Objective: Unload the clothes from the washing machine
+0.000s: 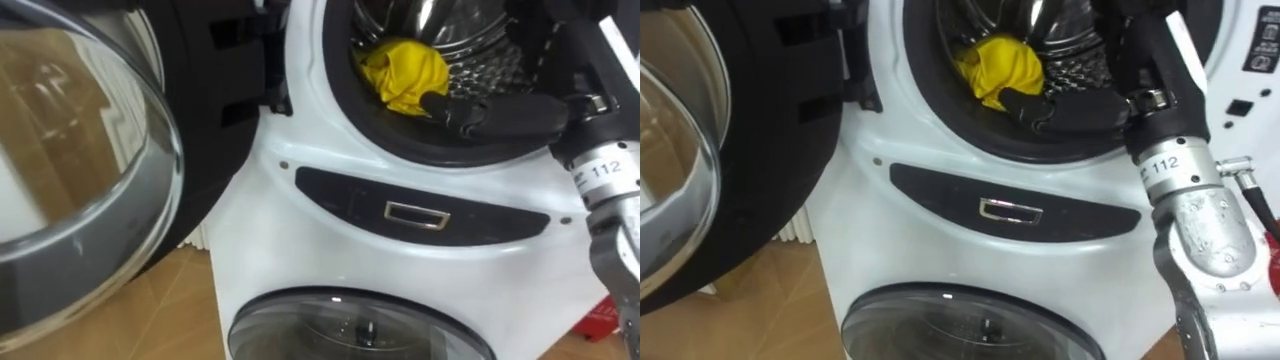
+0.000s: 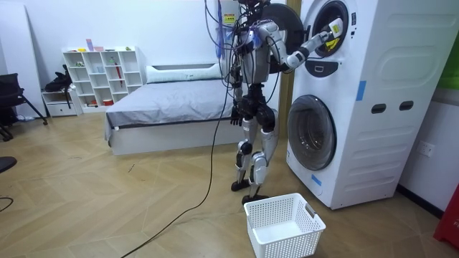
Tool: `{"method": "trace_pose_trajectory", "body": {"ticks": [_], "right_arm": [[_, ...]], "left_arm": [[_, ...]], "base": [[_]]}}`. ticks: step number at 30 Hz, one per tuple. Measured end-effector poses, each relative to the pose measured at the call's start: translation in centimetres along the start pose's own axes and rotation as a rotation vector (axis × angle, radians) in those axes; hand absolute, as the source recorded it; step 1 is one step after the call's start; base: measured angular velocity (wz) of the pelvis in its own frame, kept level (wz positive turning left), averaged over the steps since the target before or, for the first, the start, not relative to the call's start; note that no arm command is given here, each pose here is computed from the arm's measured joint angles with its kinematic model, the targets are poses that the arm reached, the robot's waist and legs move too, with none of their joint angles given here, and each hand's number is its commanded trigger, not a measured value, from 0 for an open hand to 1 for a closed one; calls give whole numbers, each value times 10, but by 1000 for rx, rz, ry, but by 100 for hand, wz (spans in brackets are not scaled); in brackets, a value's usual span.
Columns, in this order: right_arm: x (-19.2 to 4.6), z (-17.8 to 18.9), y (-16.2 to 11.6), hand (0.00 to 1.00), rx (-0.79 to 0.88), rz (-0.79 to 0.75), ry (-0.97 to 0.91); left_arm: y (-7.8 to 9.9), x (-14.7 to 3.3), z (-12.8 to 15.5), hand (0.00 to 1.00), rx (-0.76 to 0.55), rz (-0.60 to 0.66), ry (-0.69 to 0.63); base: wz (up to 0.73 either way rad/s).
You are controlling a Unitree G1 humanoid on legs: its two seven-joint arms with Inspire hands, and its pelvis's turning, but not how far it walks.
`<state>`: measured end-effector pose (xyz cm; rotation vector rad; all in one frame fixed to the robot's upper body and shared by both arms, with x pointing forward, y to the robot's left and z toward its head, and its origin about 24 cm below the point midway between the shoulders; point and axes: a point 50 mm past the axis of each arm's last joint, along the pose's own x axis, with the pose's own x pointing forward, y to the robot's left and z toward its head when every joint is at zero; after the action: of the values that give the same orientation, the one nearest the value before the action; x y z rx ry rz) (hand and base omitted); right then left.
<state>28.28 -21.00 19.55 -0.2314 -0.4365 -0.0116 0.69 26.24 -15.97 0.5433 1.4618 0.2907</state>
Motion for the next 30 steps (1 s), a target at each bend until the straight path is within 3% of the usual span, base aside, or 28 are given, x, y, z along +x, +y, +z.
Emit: {"method": "trace_pose_trajectory", "body": {"ticks": [11,18,30], "right_arm": [[0,0,-1,0,-28,5,1],[3,-7,-2,0,-151,42,34],[40,-37,-11,0,-240,113,225]], "left_arm": [[3,1,-2,0,-17,0,9],[5,1,7,0,-19,-15,-6],[11,3,25,0,1,-11,-42]], "base": [[1],[-1],[1]]}}
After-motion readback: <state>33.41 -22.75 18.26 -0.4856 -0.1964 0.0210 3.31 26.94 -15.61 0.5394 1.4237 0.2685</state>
